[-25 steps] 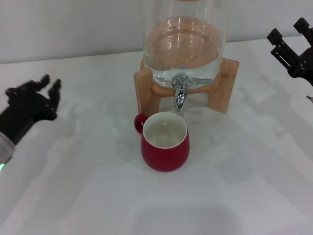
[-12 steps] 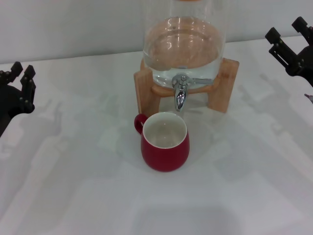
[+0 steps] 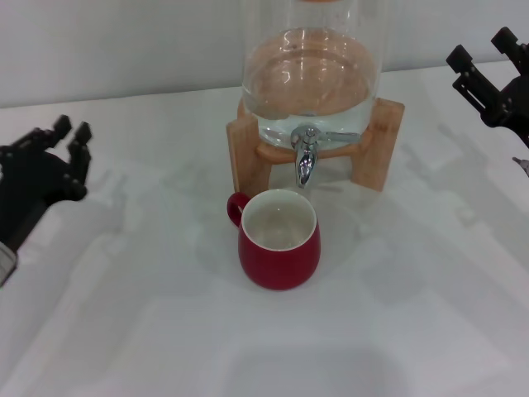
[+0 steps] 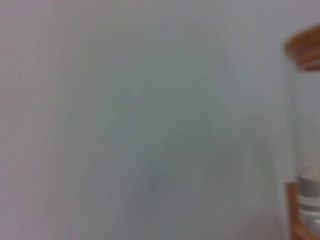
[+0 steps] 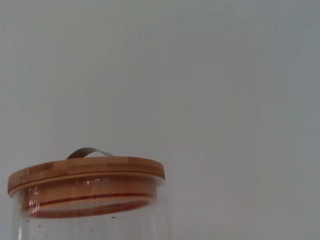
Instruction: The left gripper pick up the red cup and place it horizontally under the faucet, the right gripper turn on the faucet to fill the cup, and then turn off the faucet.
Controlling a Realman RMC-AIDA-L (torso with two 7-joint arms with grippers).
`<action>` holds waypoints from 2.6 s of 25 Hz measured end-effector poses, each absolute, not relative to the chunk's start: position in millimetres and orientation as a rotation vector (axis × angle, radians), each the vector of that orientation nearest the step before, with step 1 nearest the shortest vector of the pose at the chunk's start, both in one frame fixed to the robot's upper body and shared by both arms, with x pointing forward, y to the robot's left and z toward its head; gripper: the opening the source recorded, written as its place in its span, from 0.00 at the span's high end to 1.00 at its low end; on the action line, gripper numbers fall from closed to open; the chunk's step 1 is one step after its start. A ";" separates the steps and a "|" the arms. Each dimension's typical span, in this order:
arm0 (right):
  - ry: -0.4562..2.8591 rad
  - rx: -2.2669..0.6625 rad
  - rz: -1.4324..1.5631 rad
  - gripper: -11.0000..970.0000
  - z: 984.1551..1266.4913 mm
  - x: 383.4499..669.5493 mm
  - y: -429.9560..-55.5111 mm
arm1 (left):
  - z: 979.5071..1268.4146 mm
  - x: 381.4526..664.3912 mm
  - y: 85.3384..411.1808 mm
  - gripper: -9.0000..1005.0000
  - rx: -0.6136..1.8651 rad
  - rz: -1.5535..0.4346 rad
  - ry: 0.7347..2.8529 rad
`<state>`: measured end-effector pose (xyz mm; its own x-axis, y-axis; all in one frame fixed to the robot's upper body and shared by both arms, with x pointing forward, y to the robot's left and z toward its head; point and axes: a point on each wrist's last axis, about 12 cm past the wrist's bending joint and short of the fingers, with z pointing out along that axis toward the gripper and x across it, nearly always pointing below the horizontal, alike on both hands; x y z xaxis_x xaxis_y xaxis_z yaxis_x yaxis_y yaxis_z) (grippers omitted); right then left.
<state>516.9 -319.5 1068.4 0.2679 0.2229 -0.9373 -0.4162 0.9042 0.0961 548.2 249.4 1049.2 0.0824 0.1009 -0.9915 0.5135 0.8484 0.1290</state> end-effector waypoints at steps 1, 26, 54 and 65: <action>1.227 -0.182 0.434 0.14 1068.5 517.0 -319.4 | 1047.8 548.0 244.8 0.78 0.540 -0.342 1.479; 1.207 -0.191 0.441 0.15 1072.2 519.8 -317.5 | 1031.5 539.7 204.7 0.77 0.816 -0.519 1.570; 1.204 -0.204 0.439 0.15 1074.3 522.3 -318.3 | 1016.9 517.6 195.6 0.77 0.897 -0.565 1.596; 1.204 -0.201 0.440 0.15 1074.3 522.6 -317.6 | 1017.1 517.2 193.3 0.77 0.911 -0.569 1.593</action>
<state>522.6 -317.6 1074.3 0.2879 0.2214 -0.9317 -0.4312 0.8987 0.0803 517.2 193.3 1017.1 -0.0411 0.2499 -0.9674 0.8065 0.5798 0.1155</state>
